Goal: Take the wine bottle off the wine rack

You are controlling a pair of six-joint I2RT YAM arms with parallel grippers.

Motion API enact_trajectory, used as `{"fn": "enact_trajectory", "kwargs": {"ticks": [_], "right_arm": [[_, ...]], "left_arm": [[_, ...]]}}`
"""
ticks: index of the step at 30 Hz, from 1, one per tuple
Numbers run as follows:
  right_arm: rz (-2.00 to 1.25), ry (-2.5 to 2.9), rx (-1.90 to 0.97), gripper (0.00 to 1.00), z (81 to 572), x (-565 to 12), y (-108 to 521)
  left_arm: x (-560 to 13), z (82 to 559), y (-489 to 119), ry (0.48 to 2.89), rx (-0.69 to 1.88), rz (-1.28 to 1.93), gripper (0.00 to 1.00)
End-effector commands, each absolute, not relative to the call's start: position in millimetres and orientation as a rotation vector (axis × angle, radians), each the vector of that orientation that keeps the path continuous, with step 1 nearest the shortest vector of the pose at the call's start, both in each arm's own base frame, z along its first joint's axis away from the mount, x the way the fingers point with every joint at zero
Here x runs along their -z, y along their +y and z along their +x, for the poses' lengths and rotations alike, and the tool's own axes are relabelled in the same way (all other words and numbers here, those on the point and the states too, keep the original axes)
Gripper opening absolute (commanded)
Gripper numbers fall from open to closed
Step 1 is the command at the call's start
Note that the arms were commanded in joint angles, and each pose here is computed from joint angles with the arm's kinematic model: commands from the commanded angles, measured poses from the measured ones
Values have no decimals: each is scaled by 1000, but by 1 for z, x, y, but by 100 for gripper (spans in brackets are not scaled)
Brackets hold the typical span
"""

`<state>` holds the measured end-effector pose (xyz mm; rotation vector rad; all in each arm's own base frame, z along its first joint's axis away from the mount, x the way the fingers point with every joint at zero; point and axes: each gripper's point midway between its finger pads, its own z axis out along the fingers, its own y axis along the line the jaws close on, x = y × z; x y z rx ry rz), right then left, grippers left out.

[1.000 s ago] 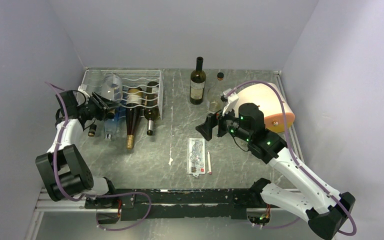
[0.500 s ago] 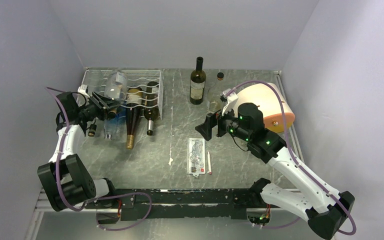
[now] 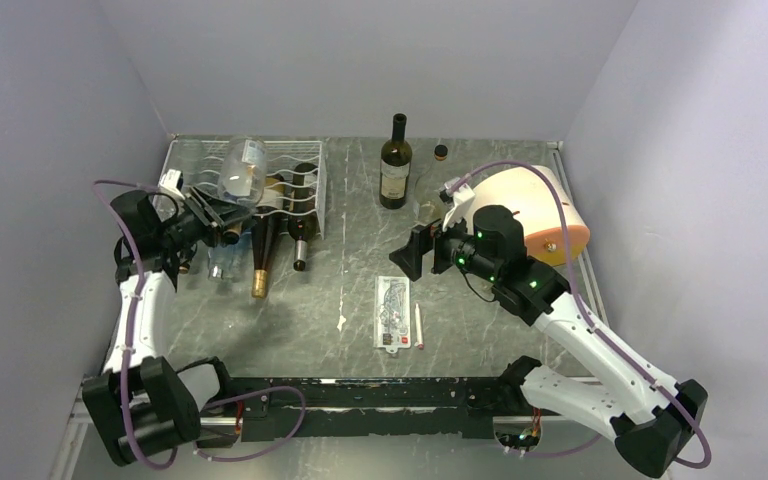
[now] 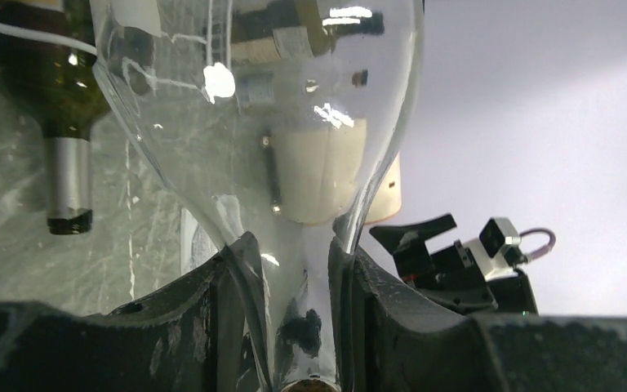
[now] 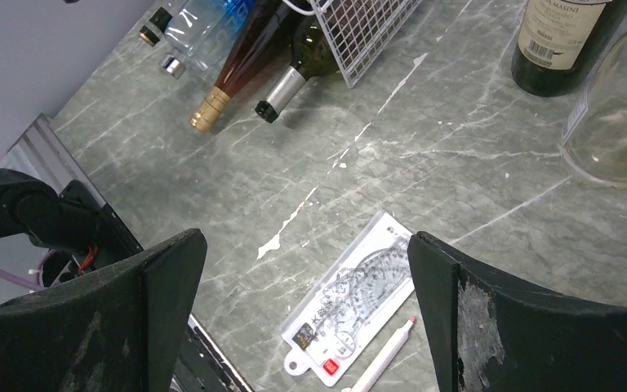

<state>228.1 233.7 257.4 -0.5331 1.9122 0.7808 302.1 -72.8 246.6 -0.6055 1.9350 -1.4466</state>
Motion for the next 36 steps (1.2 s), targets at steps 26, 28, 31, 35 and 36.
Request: {"fn": "enact_trajectory", "kwargs": {"ticks": [26,28,31,35,36], "right_arm": [[-1191,1472,-831,100,179,-253,365],[-1307,1370,-800,100,172,-247,377],[-1438,1206,-776,100,164,-241,392],[-1573,1013,-784,100,153,-234,411],[-1598,973,-788,100,151,-233,416]], "left_arm": [[-215,166,-166,2216,1431,-122,7],[-206,162,-164,2271,1388,-114,7],[-200,156,-161,2317,1358,-109,7],[-199,152,-161,2342,1348,-99,7],[-198,151,-161,2349,1341,-99,7]]}}
